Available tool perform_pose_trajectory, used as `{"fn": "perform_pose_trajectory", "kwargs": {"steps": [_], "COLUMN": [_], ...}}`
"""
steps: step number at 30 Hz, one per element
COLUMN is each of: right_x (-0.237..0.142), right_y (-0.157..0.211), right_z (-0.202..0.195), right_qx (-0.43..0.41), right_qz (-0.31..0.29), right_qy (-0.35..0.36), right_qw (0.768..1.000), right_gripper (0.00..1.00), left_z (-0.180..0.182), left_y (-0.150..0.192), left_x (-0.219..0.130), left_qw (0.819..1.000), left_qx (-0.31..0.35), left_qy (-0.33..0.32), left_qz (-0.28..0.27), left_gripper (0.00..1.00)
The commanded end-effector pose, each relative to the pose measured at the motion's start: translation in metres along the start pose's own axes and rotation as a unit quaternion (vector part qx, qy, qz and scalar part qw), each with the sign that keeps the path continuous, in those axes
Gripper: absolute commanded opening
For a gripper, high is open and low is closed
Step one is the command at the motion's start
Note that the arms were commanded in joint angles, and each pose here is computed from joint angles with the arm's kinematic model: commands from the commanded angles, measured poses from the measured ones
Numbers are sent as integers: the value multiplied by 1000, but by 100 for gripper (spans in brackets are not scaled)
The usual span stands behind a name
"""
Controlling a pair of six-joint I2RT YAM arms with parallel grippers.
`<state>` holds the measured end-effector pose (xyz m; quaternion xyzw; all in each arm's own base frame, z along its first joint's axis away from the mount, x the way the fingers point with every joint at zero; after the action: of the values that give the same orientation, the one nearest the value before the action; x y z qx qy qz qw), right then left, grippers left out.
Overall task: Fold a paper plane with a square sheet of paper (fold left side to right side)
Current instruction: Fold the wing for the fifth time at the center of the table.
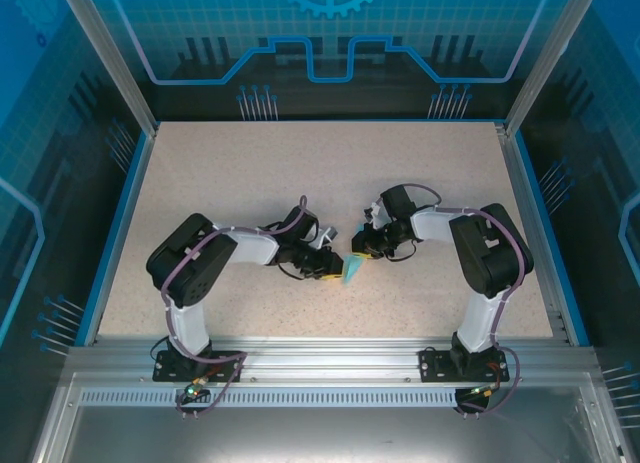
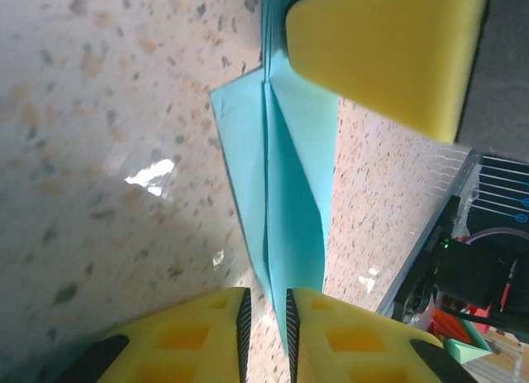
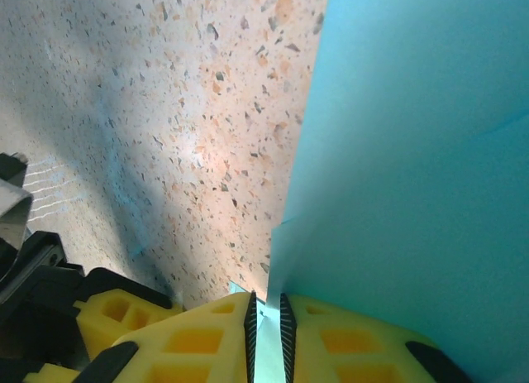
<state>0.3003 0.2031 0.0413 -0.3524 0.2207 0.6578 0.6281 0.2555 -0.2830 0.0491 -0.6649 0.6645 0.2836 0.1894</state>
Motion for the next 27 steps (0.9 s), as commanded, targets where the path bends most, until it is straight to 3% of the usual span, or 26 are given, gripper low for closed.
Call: {"fn": "perform_pose_trajectory", "kwargs": {"steps": [1,13,27], "right_x": [11,10,10], "right_y": [18,18,18], "right_z": [-29,-29,-27], "right_qx": [33,34,32], "right_qz": [35,38,38], "right_qy": [52,52,50], "right_qw": [997,997,997], "right_gripper": [19,19,19], "left_z": [0,-53,-27], "left_y": [5,6,-4], "left_x": [-12,-2,30], "left_qw": [1000,997,998], "left_qx": [9,77,61], "left_qy": [-17,27,-25], "left_qz": [-11,9,25], "left_gripper": [20,16,18]}}
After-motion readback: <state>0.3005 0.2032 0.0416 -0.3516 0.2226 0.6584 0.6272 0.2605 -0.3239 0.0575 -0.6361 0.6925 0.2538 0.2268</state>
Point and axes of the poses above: each hand's point on the last joint's axis, 136 mm out from that joint toward the fingers, its own x axis out along the fingers, its own z axis along the line the jaws close on, y = z × x, the point moved 4 cm from there along -x, back along the fingers, and after that the axes turned 12 degrees about -x, right-handed, at the moved point
